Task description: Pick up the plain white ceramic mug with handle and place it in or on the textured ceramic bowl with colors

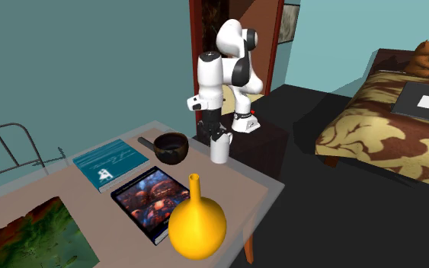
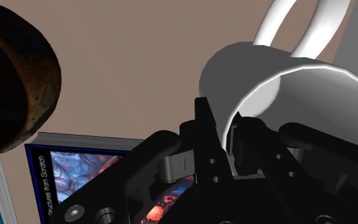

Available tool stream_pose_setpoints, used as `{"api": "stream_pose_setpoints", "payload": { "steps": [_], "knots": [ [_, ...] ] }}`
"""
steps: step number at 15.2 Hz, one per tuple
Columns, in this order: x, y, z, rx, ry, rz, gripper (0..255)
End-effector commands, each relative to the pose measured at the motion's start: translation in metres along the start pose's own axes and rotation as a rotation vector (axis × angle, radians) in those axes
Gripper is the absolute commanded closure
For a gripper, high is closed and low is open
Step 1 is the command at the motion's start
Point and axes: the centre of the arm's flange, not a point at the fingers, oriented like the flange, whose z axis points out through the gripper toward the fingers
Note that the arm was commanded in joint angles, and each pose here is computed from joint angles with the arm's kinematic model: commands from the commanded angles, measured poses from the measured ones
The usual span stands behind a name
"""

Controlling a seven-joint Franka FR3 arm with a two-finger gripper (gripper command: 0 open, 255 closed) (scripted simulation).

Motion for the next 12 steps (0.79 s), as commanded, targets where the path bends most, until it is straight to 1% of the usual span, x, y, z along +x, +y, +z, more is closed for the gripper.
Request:
{"api": "stream_pose_setpoints", "payload": {
  "steps": [1, 10, 11, 12],
  "knots": [
    [-0.001, 0.000, -0.011, 0.000, 0.000, 0.000, 255],
    [-0.002, 0.000, -0.058, 0.000, 0.000, 0.000, 255],
    [-0.002, 0.000, -0.059, 0.000, 0.000, 0.000, 255],
    [-0.004, 0.013, -0.061, 0.000, 0.000, 0.000, 255]
  ]
}}
